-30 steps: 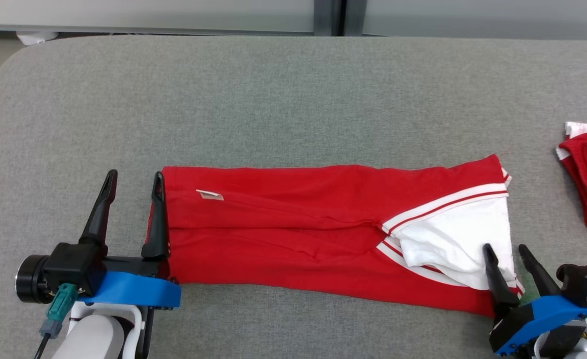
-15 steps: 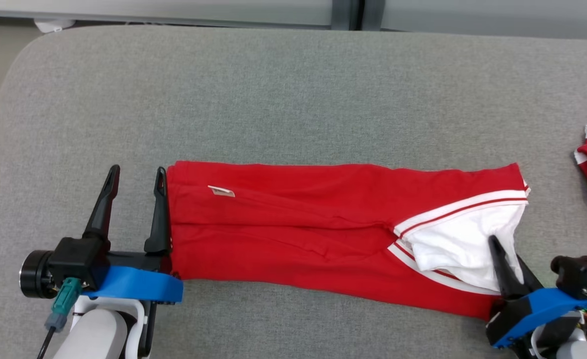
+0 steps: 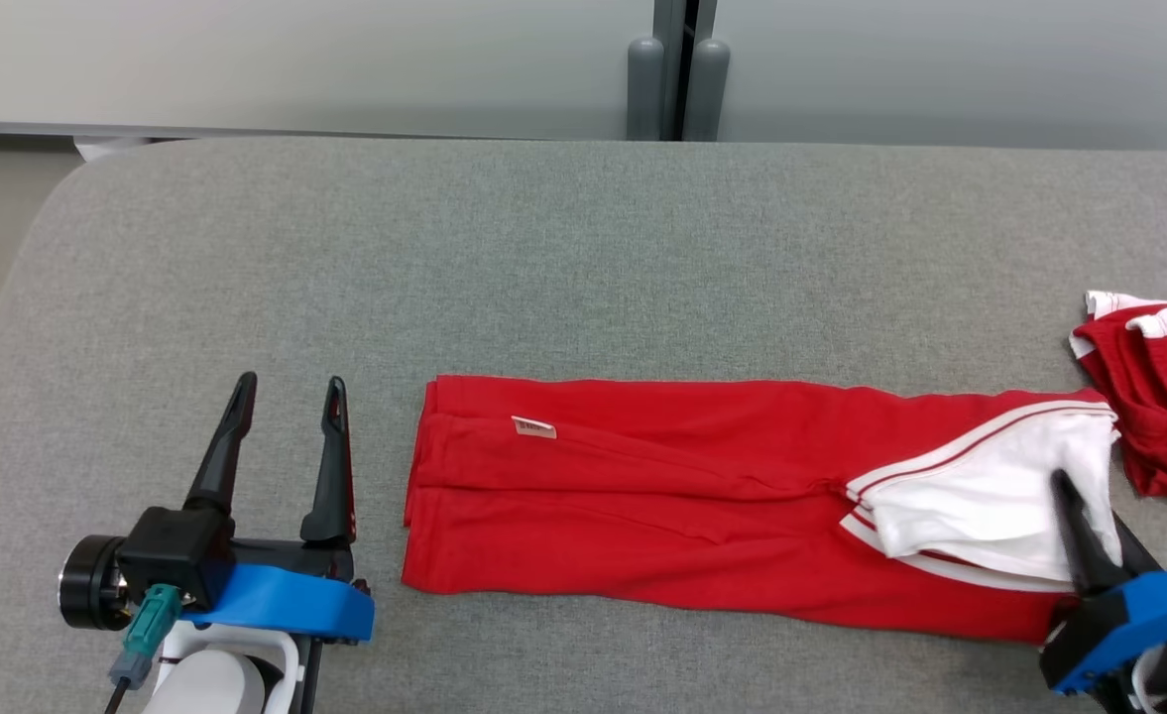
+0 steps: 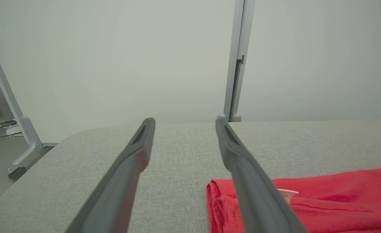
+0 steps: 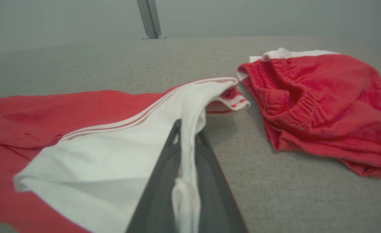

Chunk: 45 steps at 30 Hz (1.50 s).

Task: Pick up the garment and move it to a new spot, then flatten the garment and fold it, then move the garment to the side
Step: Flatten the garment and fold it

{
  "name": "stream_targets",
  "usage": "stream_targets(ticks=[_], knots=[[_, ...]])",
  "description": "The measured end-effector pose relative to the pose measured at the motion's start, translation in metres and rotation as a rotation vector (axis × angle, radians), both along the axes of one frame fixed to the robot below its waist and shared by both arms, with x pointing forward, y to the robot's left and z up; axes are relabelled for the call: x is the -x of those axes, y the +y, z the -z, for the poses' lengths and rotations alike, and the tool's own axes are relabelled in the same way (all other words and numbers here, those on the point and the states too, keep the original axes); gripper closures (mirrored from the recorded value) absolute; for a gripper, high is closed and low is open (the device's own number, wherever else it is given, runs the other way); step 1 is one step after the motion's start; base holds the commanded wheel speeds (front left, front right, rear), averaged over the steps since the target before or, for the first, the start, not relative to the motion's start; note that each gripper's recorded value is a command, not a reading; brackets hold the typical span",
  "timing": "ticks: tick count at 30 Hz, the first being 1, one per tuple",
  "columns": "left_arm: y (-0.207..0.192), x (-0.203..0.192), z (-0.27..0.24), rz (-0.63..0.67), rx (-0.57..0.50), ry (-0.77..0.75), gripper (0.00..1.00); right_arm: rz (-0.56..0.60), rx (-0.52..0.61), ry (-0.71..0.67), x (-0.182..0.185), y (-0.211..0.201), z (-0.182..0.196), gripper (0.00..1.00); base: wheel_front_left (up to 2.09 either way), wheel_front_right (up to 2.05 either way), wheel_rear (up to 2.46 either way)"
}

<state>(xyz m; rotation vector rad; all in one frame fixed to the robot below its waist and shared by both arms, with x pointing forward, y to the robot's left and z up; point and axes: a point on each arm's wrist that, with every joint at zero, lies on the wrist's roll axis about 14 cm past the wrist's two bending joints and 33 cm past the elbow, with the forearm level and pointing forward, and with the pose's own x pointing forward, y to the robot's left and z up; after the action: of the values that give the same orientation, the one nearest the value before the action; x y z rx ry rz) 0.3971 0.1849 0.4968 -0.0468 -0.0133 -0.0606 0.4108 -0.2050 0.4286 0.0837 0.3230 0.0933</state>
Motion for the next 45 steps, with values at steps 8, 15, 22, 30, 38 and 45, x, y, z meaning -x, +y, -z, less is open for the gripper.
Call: stream_targets(ticks=[8,15,22,30,38,45], knots=[[-0.001,0.007,-0.001,0.004,0.008,0.005,0.00,-0.267,-0.035,-0.113,-0.026,0.095,-0.059,1.00,0.00,0.00,0.00],[0.001,0.005,0.002,-0.006,0.014,0.017,0.00,-0.513,-0.169,-0.080,-0.028,0.203,-0.065,1.00,0.00,0.00,0.00],[0.003,0.001,0.008,-0.020,0.028,0.031,0.00,-0.682,-0.247,-0.018,-0.027,0.279,-0.047,1.00,0.00,0.00,0.00],[0.014,-0.001,0.024,-0.063,0.033,0.077,0.00,-0.816,-0.322,0.072,-0.013,0.330,-0.015,1.00,0.00,0.00,0.00],[0.015,-0.007,0.031,-0.066,0.029,0.090,0.00,-0.847,-0.386,-0.016,-0.018,0.345,-0.028,0.00,0.00,0.00,0.00],[0.007,-0.014,0.028,-0.037,0.024,0.072,0.00,-0.803,-0.415,-0.250,-0.037,0.330,-0.081,0.00,0.00,0.00,0.00]])
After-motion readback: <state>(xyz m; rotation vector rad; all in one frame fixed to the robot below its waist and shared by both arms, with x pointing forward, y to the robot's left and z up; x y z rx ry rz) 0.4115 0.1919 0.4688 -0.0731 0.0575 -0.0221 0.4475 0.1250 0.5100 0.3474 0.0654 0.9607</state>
